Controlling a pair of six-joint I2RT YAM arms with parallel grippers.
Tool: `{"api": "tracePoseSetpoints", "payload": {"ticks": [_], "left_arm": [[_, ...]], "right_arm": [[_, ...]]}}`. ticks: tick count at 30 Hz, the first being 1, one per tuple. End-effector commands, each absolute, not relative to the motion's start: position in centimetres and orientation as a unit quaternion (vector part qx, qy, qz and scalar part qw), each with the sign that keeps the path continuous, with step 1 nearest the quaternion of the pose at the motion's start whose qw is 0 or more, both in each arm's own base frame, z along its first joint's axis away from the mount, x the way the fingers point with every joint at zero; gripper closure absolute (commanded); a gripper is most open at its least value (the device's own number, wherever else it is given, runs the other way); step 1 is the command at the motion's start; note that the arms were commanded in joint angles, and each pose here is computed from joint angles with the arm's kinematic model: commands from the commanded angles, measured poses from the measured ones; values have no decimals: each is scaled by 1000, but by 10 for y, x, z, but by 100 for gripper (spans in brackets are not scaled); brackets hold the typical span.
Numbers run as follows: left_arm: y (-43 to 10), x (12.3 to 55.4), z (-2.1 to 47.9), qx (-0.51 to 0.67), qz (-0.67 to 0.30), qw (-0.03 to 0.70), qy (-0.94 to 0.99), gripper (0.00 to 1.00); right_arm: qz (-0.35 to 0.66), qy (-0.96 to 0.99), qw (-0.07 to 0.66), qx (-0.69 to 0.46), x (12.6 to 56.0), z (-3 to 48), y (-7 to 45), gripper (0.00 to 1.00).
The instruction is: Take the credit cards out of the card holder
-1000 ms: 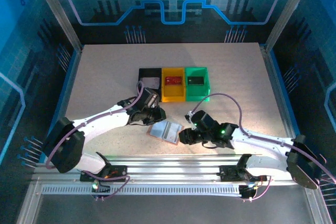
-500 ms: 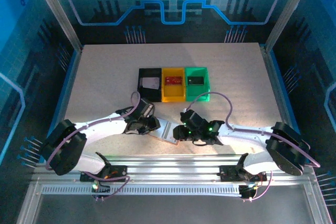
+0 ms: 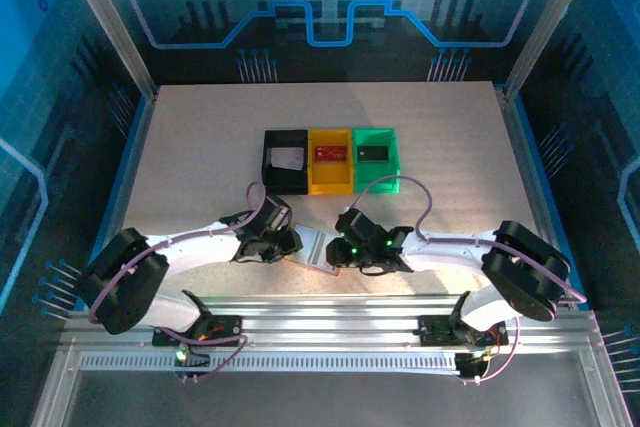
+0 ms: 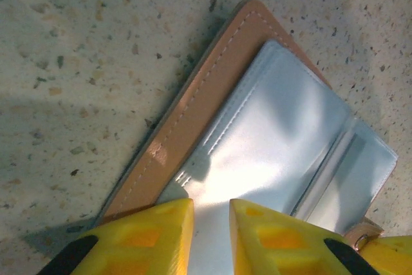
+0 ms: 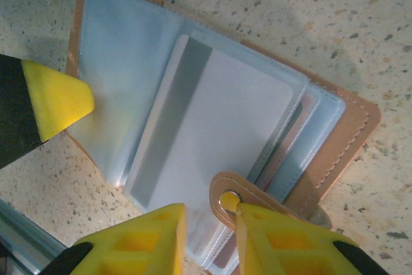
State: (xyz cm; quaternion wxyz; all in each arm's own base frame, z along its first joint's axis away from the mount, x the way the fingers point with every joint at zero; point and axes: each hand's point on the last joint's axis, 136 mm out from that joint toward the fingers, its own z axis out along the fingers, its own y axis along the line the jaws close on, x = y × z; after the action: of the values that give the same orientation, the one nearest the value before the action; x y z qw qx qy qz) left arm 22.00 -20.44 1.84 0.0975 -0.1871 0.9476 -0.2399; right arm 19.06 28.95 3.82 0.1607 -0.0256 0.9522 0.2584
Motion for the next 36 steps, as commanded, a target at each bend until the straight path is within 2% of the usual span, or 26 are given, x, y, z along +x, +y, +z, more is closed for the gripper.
{"api": "tracePoseSetpoints", "payload": {"ticks": [1,9,18,26,36], "left_arm": [[-192,204,-4,-198,-208,77,955,77],[-193,193,-13,-206,-210,71,953,77],[-189,188,-17,-209,-203,67,954,77],[-181,183,-16,-212,-194,71,955,77],[-173,179,-13,-210,-181,75,958,77]], "right_arm": [[244,952,183,-13,203,46,286,75],[268,939,207,-51,186,84,311,70],[274,944,175,-50,181,60,332,67],[241,955,169,-23,190,34,311,67],[214,959,186,-12,201,32,285,68]]}}
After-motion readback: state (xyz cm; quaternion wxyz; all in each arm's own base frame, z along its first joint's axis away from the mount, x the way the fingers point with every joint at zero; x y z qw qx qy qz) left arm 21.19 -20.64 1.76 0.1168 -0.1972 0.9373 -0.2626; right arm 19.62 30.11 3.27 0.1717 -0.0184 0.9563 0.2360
